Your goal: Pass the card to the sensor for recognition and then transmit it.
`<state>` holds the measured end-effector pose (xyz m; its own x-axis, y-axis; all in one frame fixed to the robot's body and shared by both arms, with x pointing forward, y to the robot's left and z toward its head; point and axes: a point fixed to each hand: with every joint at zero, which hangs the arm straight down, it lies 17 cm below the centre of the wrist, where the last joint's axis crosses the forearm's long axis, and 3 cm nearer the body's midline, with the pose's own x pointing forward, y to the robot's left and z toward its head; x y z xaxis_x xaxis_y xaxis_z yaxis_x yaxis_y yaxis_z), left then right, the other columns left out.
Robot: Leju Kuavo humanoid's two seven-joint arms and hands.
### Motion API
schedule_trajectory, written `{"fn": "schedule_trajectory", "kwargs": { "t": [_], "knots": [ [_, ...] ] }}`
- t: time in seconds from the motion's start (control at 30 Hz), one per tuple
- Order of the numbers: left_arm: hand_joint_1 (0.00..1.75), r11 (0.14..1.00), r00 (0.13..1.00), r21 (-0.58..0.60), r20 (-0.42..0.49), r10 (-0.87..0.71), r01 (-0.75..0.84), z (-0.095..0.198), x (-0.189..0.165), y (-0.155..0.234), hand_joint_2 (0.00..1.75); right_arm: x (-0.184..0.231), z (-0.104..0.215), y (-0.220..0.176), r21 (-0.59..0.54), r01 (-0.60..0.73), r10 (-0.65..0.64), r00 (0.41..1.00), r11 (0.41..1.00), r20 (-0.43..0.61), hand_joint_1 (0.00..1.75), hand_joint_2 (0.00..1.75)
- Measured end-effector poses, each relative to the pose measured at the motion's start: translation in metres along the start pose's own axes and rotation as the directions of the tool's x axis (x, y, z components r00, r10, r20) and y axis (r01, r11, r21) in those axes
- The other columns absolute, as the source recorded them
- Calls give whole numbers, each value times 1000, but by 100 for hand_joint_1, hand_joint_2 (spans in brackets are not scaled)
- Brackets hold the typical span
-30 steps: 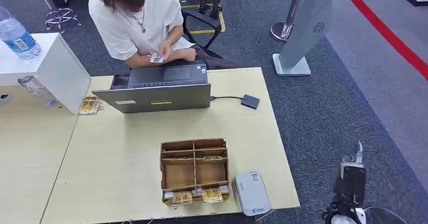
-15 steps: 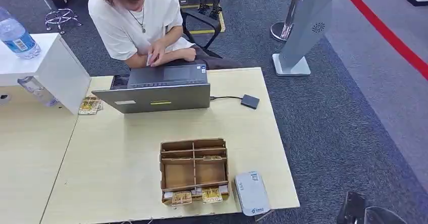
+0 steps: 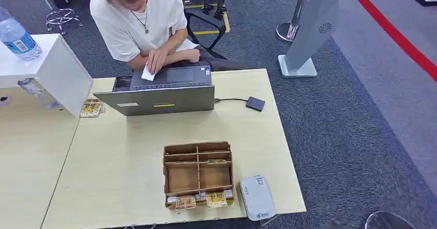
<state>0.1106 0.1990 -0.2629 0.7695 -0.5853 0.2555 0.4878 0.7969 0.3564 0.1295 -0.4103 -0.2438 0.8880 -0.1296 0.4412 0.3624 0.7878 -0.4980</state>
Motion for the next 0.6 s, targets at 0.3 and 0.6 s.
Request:
{"fn": "schedule_trajectory", "kwargs": {
  "t": [0.3, 0.6],
  "knots": [
    [0, 1000, 1000, 4, -22, -12, 12, 0, -3, 0, 175, -74, 69, 105, 379, -255, 339, 925, 890, -173, 0, 0],
    [0, 1000, 997, 7, -72, 12, -12, 1, -10, 0, 175, -86, 103, 145, 517, -293, 412, 902, 804, -130, 0, 175]
  ]
}}
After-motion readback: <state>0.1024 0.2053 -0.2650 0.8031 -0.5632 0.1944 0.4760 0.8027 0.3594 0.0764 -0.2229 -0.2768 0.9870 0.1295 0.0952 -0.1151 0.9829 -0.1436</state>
